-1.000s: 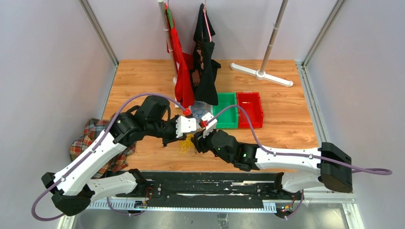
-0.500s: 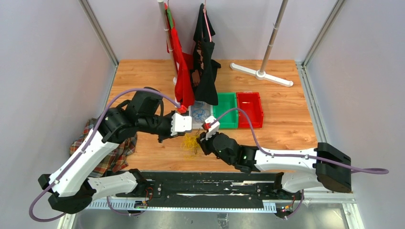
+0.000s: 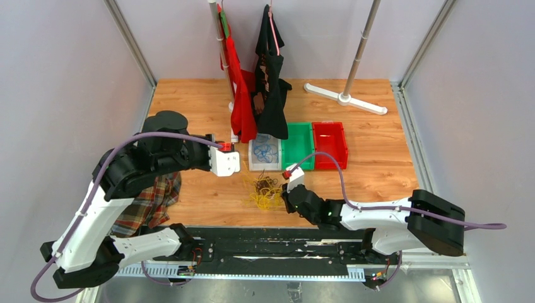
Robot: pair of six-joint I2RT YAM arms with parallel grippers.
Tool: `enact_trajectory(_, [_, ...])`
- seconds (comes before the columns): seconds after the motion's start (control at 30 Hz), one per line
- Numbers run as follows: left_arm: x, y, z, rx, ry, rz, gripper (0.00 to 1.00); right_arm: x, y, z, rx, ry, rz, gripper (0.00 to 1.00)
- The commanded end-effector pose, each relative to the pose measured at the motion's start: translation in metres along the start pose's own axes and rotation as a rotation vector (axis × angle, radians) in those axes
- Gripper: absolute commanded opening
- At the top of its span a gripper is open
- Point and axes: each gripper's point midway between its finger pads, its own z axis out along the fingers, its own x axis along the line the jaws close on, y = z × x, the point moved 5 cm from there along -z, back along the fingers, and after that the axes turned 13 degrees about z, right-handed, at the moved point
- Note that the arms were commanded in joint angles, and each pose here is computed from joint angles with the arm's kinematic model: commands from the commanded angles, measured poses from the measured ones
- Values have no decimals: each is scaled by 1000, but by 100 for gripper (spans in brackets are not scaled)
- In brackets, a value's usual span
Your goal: Untangle the cables
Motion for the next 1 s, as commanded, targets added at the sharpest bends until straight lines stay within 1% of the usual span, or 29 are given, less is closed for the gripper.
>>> enact_trajectory(0.0, [55,-14,-31,209,270,163,0,-20,-9,-1,8,-81,29,1])
enact_trajectory(0.17, [98,-10,-63,290,521,271,1,-26,-12,-4,17,-99,21,1])
enact_trajectory(0.23, [120,-7,-79,338,659,302,0,-26,-12,-4,18,-102,20,1])
enact_trajectory(0.27, [134,-2,-90,341,758,303,0,-26,-12,-4,19,-103,19,1])
enact_trajectory(0.37, [158,13,-119,304,963,306,1,-27,-12,-5,26,-108,13,1])
enact_trajectory(0.47, [174,27,-146,243,1121,323,1,-28,-11,-6,24,-112,12,1])
enact_trajectory(0.5, [176,31,-150,216,1142,327,0,-28,-10,-7,21,-110,13,2])
enact_trajectory(0.6, [173,40,-147,146,1063,360,1,-25,-4,-9,7,-99,9,9])
enact_trajectory(0.73, [172,44,-141,112,1039,392,0,-20,9,-13,-20,-85,0,23])
enact_trajectory(0.8, [174,48,-142,85,1053,388,1,-18,15,-15,-27,-78,-4,28])
enact_trajectory(0.9, [183,56,-153,33,1130,369,1,-20,17,-18,-28,-92,-18,30])
enact_trajectory(0.97, [189,62,-161,-11,1171,349,1,-20,21,-20,-34,-95,-28,40])
